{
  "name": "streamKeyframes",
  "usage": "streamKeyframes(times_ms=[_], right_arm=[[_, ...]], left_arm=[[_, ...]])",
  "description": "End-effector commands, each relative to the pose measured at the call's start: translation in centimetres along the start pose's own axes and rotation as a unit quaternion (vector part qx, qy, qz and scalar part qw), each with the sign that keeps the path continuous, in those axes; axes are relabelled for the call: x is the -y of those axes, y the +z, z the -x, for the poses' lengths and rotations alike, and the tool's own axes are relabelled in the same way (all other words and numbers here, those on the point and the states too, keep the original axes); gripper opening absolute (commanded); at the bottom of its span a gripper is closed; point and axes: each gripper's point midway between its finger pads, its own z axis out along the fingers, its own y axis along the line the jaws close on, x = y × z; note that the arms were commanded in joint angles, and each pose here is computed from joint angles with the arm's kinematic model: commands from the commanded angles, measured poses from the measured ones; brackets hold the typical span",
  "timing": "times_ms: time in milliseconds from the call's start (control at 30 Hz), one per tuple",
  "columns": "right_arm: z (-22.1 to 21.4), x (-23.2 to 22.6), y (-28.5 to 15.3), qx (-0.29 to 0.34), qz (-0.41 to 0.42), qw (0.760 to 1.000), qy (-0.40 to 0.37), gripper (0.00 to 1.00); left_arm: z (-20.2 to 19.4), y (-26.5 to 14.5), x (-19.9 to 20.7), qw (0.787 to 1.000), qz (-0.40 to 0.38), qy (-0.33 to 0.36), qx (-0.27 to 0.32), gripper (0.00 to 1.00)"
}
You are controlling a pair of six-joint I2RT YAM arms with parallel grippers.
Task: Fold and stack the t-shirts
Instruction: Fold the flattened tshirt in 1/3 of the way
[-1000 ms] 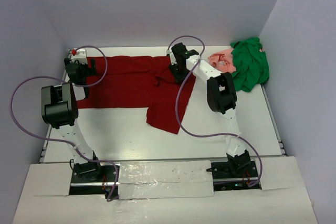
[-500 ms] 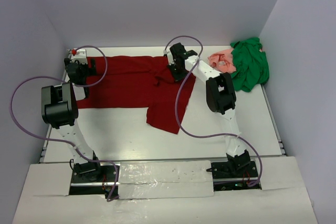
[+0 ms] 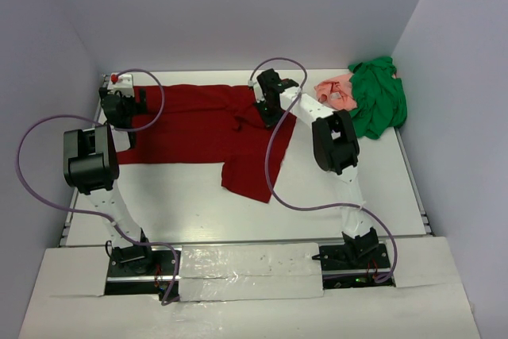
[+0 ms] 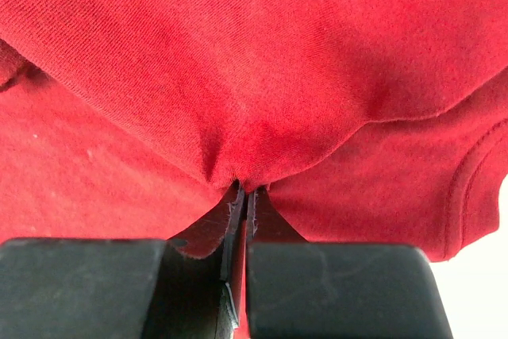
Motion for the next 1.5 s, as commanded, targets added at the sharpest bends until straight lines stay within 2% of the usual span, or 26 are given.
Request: streamKeyframes(times_ms=[0,167,467,867,1033,1367,1467], right_arm=[[1.4,0.1,-3.3,0.027,-0.017,0.999,-0.007,0.0],[1.3,0.3,-4.4,0.027,-0.027,0.999,-0.006,0.0],[2.9,2.6,-7.3,0.057,-0.092,0.994,-0.02,0.0],[2.7,4.2,-8.6,0.05,-0.119,0.991,-0.016,0.0],[1.8,4.1,-8.9,0.036,-0.115,0.993,-0.012,0.0],[-2.7,3.2,-7.8,-0.024,-0.093,0.995,-0.012,0.0],[-3.8,2.5,-6.7,-0.046,-0.075,0.996,-0.011,0.33]], left_arm=[[2.9,0.4,-0.4,0.999,0.007,0.007,0.031,0.99],[2.8,0.4,-0.3,0.999,0.006,0.01,0.033,0.99],[2.6,0.4,0.4,0.999,0.001,0.021,0.037,0.99],[2.0,0.6,0.6,0.999,-0.001,0.026,0.029,0.99],[1.9,0.9,0.5,0.999,-0.002,0.026,0.025,0.99],[2.1,0.8,0.6,0.999,-0.002,0.026,0.026,0.99],[2.2,0.8,0.6,0.999,-0.002,0.027,0.026,0.99]])
